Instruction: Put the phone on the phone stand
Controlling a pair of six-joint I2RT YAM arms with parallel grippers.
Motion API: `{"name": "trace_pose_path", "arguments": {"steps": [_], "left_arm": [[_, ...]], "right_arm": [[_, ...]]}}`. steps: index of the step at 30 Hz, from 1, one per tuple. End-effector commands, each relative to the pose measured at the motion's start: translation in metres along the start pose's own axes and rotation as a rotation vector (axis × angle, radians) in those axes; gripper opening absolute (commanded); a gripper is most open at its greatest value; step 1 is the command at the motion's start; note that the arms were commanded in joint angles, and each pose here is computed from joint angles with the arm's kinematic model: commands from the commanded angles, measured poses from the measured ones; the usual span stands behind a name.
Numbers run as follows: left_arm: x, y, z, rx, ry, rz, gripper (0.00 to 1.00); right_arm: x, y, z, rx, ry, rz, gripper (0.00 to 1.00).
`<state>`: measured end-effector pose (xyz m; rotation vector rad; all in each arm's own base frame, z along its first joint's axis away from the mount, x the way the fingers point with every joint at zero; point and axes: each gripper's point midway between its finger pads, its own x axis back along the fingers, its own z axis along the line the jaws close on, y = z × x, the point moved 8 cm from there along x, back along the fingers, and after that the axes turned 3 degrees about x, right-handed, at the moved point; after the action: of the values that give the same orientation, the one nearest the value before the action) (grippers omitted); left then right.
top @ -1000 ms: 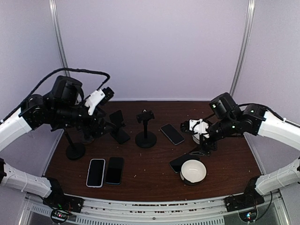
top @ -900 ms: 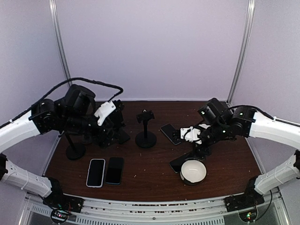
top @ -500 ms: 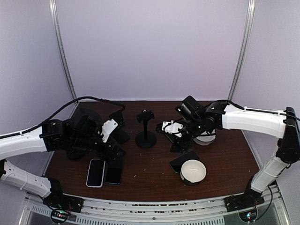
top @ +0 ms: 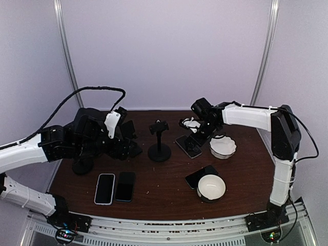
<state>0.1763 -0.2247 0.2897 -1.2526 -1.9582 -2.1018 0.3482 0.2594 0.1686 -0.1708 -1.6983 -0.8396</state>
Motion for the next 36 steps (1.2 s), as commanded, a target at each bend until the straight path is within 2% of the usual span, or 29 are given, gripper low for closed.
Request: {"name": "trace_pose_path", "arguments": {"steps": [1,10,27,36], "left_arm": [[0.011,0.026,-0.001,0.060,0.008,-0.130,0.84],[0.011,0.026,0.008,0.097,0.088,-0.150,0.88],[0.005,0.022,0.011,0.064,0.101,-0.133,0.89],[0.000,0.023,0.008,0.061,0.095,-0.123,0.89]], "right_arm": [[-0.010,0.005,-0.011,-0.078,0.014,0.058,1.00],[-0.039,0.009,-0.017,-0.126,0.007,0.138,1.00],[-0.071,0.002,-0.024,-0.188,-0.039,0.236,1.00],[-0.081,-0.009,-0.023,-0.198,-0.048,0.293,0.94]]}}
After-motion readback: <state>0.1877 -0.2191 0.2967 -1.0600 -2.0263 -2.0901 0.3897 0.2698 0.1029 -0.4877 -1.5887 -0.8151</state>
